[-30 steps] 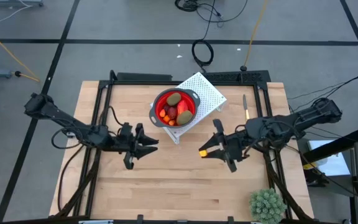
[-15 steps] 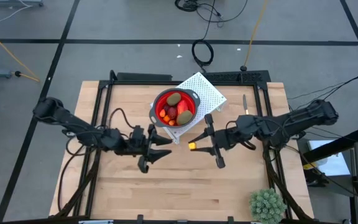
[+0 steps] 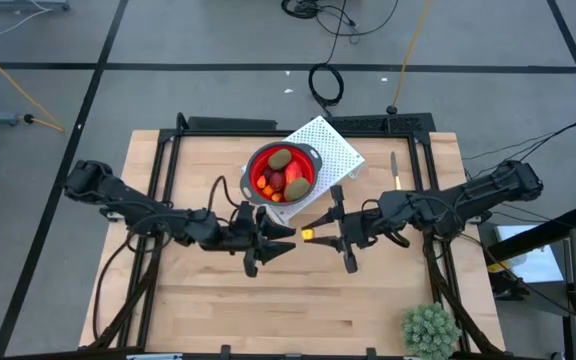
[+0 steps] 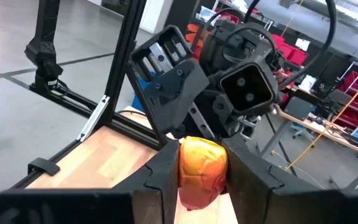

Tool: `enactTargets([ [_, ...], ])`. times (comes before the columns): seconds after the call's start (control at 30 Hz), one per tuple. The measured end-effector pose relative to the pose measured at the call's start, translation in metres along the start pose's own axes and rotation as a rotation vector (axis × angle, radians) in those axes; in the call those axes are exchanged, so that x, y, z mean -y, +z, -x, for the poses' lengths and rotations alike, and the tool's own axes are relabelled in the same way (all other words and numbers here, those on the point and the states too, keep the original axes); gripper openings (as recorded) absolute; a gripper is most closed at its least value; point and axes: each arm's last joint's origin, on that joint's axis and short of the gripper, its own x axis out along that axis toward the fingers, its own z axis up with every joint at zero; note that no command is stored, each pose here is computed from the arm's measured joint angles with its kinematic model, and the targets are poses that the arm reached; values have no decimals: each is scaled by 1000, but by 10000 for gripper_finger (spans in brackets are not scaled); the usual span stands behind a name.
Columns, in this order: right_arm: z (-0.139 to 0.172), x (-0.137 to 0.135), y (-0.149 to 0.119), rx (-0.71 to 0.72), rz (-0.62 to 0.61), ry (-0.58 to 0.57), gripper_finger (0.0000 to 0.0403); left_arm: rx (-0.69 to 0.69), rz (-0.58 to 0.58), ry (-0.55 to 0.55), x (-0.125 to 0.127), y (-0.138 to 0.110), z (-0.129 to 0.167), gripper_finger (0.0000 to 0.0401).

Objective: Pick & Place Fruit
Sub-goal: Put the pear into the red strainer bowl on the shelf

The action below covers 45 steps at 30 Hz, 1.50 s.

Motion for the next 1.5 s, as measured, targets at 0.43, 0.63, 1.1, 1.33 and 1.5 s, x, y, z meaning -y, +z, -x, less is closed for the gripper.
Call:
enactTargets([
  [0.43,-4,-8,-5,-42,9,5,104,1,59,17,-5,-5,-9,203],
  [0.63,-6,-9,-6,-57,-5,-14,105,6,61,26,-9,-4,-10,203],
  [1.1,-26,-16,-24,-134,17,-87,105,-53,59,25,-19,-4,-13,202],
  [1.33,-26,-15,-25,-146,20,-110,105,-77,46,24,-21,-5,-13,202],
  [1.5,-26,-15,-26,-157,21,-106,105,-66,57,33,-26,-1,-14,202],
])
